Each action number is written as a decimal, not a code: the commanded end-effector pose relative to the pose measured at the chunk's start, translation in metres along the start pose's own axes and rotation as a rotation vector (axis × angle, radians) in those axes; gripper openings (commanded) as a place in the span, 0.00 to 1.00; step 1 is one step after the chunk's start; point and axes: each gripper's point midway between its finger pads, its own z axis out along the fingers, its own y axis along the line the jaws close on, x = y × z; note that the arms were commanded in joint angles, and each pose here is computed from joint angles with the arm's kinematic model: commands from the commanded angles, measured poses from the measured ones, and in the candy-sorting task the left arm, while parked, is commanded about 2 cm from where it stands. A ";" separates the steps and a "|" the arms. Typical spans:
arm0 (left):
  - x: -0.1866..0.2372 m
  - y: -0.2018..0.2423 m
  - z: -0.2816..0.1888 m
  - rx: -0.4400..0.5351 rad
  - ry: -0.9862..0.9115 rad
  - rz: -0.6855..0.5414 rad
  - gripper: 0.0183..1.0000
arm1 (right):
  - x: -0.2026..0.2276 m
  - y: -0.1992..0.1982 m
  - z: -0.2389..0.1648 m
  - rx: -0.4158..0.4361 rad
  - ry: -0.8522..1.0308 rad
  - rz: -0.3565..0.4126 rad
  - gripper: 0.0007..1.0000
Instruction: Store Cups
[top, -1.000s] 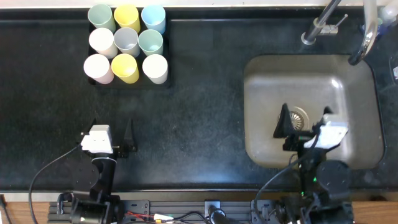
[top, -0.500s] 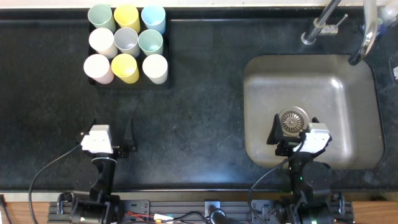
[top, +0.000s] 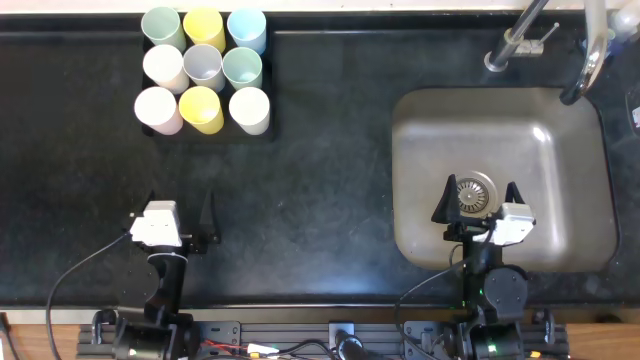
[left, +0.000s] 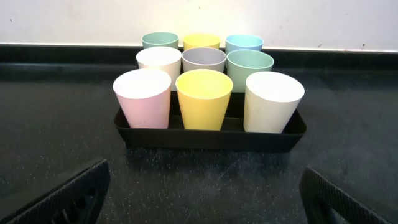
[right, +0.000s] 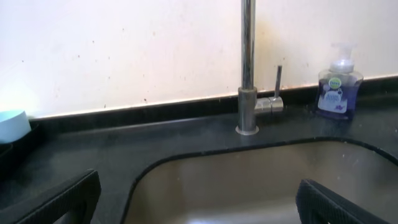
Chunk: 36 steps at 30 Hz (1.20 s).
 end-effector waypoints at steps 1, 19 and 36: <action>0.000 0.000 0.000 -0.003 -0.004 0.019 1.00 | 0.000 -0.003 0.000 0.011 -0.015 0.000 1.00; 0.000 0.000 0.000 -0.003 -0.004 0.019 1.00 | 0.000 -0.001 0.000 -0.002 -0.013 0.006 1.00; 0.000 0.000 0.000 -0.003 -0.004 0.019 1.00 | 0.007 0.012 0.000 -0.103 0.023 0.007 1.00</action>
